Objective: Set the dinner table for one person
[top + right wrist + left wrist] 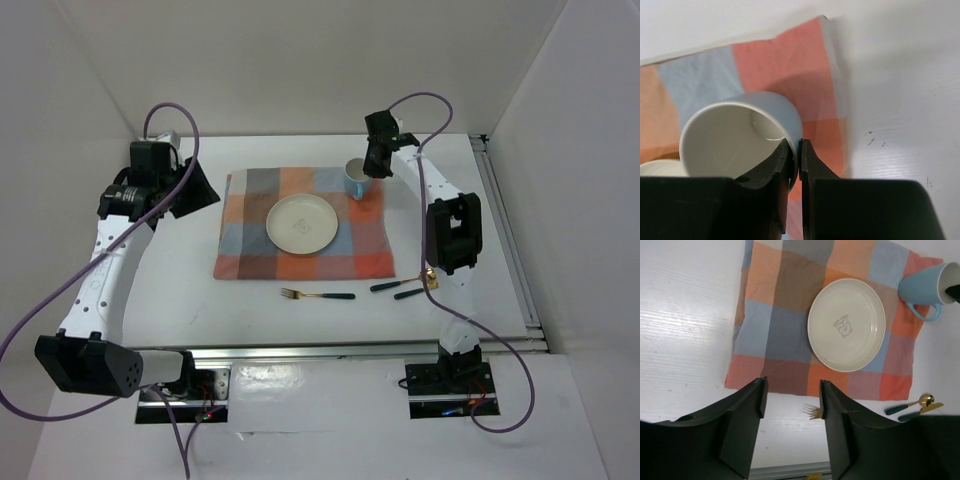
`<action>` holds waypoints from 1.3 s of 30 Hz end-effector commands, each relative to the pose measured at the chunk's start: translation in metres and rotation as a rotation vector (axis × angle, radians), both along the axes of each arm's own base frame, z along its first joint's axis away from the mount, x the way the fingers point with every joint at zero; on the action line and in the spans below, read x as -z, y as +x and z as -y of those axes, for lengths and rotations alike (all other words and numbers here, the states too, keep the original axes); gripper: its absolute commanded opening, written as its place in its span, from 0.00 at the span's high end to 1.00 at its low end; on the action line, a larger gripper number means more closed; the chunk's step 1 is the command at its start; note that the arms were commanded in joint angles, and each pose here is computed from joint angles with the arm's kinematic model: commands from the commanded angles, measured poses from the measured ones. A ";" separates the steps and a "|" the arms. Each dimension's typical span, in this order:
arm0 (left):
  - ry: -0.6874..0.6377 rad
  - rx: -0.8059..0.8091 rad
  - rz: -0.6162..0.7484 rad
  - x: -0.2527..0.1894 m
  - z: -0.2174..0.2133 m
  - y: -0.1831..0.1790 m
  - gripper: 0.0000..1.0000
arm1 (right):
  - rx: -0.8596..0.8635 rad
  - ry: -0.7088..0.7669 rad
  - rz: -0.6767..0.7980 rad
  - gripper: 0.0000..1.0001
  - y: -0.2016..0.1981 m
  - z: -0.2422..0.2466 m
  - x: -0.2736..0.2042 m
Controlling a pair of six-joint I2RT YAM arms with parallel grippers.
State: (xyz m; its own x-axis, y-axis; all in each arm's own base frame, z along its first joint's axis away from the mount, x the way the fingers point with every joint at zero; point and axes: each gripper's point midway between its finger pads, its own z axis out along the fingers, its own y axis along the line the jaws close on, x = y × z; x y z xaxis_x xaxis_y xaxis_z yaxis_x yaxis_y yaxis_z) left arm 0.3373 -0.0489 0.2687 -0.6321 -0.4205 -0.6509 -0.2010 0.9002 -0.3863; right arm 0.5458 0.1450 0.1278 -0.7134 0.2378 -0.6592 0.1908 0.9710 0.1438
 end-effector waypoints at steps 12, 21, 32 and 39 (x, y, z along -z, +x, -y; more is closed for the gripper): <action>-0.035 0.131 -0.091 0.037 0.026 -0.002 0.35 | -0.010 0.101 0.085 0.46 0.019 -0.007 -0.027; -0.028 0.152 -0.070 0.029 0.034 0.001 0.34 | 0.069 0.115 0.206 0.00 -0.017 0.030 -0.105; -0.032 0.194 -0.099 0.046 0.049 -0.002 0.34 | 0.153 0.265 -0.072 0.32 -0.224 0.033 -0.002; -0.017 0.197 -0.089 0.043 0.052 0.001 0.34 | 0.283 0.357 -0.238 0.52 -0.294 0.021 0.049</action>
State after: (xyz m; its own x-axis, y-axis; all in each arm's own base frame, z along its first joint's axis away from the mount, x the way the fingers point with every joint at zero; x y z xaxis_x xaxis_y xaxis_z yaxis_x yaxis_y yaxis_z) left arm 0.3304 -0.0971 0.2175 -0.7765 -0.3132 -0.5468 -0.0906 0.9142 -0.3950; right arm 0.2501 0.1199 0.0687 -0.7805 0.5136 -0.3564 0.4201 0.8531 0.3094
